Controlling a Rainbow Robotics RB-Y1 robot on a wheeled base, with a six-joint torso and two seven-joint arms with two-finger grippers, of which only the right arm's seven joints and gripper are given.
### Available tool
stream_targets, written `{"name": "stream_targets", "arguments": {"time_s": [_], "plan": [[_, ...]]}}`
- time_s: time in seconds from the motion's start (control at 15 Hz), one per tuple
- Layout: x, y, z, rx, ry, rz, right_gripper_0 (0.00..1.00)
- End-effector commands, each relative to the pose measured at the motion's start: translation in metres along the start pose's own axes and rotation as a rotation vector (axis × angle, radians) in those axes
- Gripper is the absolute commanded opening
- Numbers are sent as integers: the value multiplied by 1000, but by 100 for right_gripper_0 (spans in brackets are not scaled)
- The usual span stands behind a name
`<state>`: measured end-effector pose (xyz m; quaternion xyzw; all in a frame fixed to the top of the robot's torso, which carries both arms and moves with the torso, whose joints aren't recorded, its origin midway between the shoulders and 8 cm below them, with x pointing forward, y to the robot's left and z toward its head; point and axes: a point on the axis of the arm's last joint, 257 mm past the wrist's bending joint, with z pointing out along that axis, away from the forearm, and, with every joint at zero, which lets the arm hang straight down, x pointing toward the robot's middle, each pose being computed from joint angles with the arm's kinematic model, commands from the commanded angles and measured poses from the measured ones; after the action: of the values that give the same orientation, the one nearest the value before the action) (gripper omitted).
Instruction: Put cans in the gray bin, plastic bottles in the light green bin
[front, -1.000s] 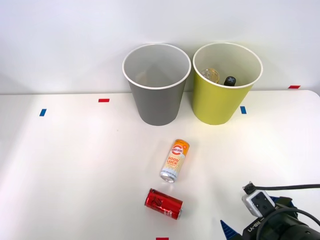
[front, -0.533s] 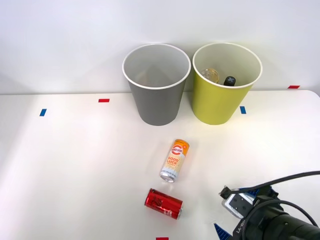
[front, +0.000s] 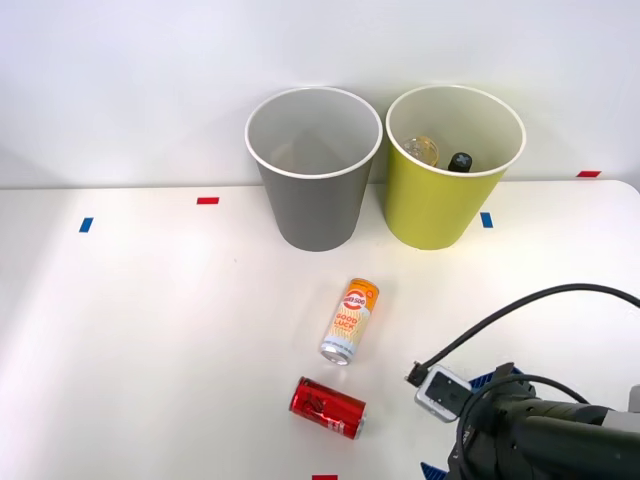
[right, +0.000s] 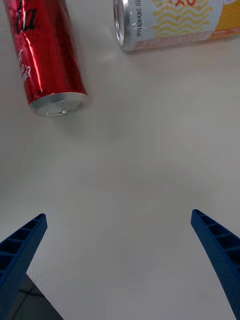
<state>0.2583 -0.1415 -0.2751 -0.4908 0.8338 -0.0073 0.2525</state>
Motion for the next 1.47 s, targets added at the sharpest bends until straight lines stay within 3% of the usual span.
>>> {"name": "stream_targets", "arguments": {"time_s": [0.07, 0.6, 0.93, 1.47], "plan": [[-15, 10, -2, -42, -13, -98, 100], [-91, 58, -19, -192, -195, -186, 100], [-119, 49, 0, -213, -202, -229, 100], [-129, 46, 13, -215, -143, -300, 100]]}}
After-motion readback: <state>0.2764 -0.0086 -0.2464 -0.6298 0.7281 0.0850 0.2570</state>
